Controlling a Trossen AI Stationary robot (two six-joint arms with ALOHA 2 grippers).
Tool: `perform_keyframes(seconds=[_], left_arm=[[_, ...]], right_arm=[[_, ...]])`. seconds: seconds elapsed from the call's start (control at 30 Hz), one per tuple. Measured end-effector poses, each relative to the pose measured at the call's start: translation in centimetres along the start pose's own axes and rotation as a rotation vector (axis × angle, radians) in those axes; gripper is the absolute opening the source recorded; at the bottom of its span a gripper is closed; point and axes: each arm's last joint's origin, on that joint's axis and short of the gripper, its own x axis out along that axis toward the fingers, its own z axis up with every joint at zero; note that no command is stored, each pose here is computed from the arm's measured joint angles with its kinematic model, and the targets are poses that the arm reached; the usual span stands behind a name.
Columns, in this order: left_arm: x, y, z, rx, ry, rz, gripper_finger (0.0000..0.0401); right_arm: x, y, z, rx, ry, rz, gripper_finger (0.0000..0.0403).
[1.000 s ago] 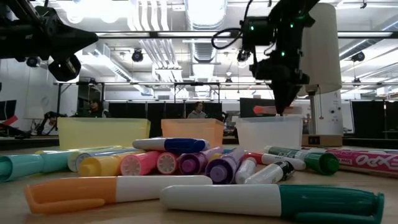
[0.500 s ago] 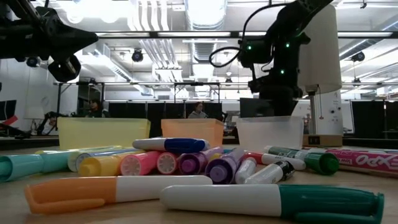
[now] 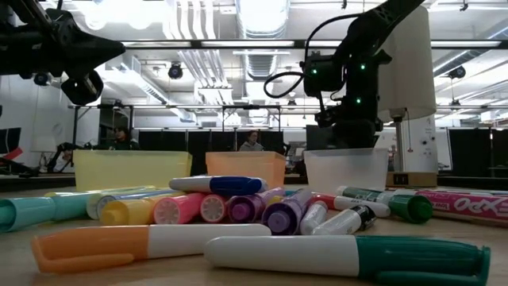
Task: Pick & Place Markers
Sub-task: Put the orange marker pen into the transparent bin, then put the dark green marker pen into the transparent bin
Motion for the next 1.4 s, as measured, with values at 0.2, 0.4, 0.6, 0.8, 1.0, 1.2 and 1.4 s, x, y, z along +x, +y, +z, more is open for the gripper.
perform_keyframes(seconds=[0.2, 0.4, 0.6, 0.8, 1.0, 1.2, 1.4], left_arm=[[0.0, 0.0, 0.0, -0.003, 0.000, 0.000, 0.0009], [0.0, 0.0, 0.0, -0.003, 0.000, 0.000, 0.0009], [0.0, 0.0, 0.0, -0.003, 0.000, 0.000, 0.0009], [0.0, 0.0, 0.0, -0.003, 0.000, 0.000, 0.0009], [0.0, 0.0, 0.0, -0.003, 0.000, 0.000, 0.0009], [0.0, 0.0, 0.0, -0.003, 0.000, 0.000, 0.0009], [0.0, 0.0, 0.0, -0.003, 0.000, 0.000, 0.0009]], right_arm=[[0.0, 0.0, 0.0, -0.004, 0.001, 0.003, 0.0119], [0.0, 0.0, 0.1, -0.003, -0.007, 0.005, 0.0150], [-0.2, 0.0, 0.3, -0.006, -0.021, 0.008, 0.0163], [-1.7, 0.0, 1.2, -0.004, -0.024, 0.009, 0.0169], [-3.7, 0.7, 1.7, -0.015, -0.023, 0.019, 0.0169], [-4.8, 2.3, 1.4, 0.000, -0.004, 0.090, 0.0164], [-5.9, 4.6, 0.0, 0.027, 0.058, 0.220, 0.0162]])
